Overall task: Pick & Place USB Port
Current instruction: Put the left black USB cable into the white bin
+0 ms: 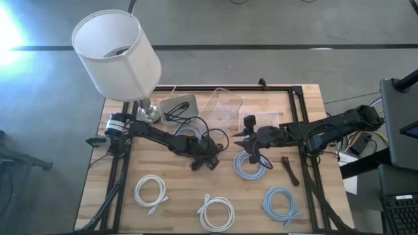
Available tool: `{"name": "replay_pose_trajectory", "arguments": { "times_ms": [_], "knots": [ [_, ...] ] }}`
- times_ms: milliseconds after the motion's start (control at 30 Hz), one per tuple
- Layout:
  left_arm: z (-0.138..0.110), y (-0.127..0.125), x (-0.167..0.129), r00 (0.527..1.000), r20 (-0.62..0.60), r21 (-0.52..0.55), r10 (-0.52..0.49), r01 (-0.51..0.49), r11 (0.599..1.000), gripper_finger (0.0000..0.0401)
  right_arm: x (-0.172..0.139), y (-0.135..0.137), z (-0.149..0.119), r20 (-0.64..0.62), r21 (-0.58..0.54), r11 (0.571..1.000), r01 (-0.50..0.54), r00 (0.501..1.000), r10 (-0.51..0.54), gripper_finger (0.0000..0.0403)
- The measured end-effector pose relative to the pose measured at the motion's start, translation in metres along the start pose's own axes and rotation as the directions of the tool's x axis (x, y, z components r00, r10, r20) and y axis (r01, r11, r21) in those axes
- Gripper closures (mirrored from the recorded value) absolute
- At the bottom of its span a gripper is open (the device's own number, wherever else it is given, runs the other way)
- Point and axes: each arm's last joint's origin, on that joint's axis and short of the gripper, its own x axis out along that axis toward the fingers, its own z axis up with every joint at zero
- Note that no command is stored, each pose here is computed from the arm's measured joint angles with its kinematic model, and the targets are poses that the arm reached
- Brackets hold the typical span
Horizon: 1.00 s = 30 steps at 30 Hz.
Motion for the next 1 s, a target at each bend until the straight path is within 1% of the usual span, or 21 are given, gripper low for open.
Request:
{"name": "replay_pose_trajectory", "arguments": {
  "times_ms": [200, 333, 533, 733, 933, 1000],
  "knots": [
    [0.003, -0.009, -0.013, 0.999, -0.015, 0.029, -0.052, 0.053, 0.998, 0.0347, 0.000, 0.000, 0.000, 0.001, 0.000, 1.000, 0.001, 1.000, -0.001, 0.0276],
    [0.010, -0.016, -0.034, 0.994, 0.029, 0.043, -0.103, 0.102, 0.994, 0.0354, 0.000, 0.000, 0.000, 0.001, 0.001, 1.000, 0.001, 1.000, -0.001, 0.0273],
    [0.017, -0.018, -0.068, 0.988, 0.073, 0.085, -0.138, 0.131, 0.988, 0.0362, 0.000, 0.000, 0.000, 0.002, 0.004, 1.000, 0.001, 1.000, -0.001, 0.0278],
    [0.021, -0.009, -0.102, 0.991, 0.109, 0.115, -0.081, 0.069, 0.991, 0.0358, 0.000, 0.000, 0.001, 0.006, 0.011, 1.000, 0.003, 1.000, -0.003, 0.0278],
    [0.024, 0.003, -0.137, 0.983, 0.182, 0.129, -0.008, -0.015, 0.992, 0.0359, 0.000, 0.000, 0.001, 0.011, 0.015, 1.000, 0.005, 1.000, -0.005, 0.0275],
    [0.025, 0.008, -0.147, 0.975, 0.219, 0.131, 0.030, -0.060, 0.990, 0.0357, 0.000, -0.001, 0.001, 0.013, 0.017, 1.000, 0.006, 1.000, -0.006, 0.0277]
  ]
}}
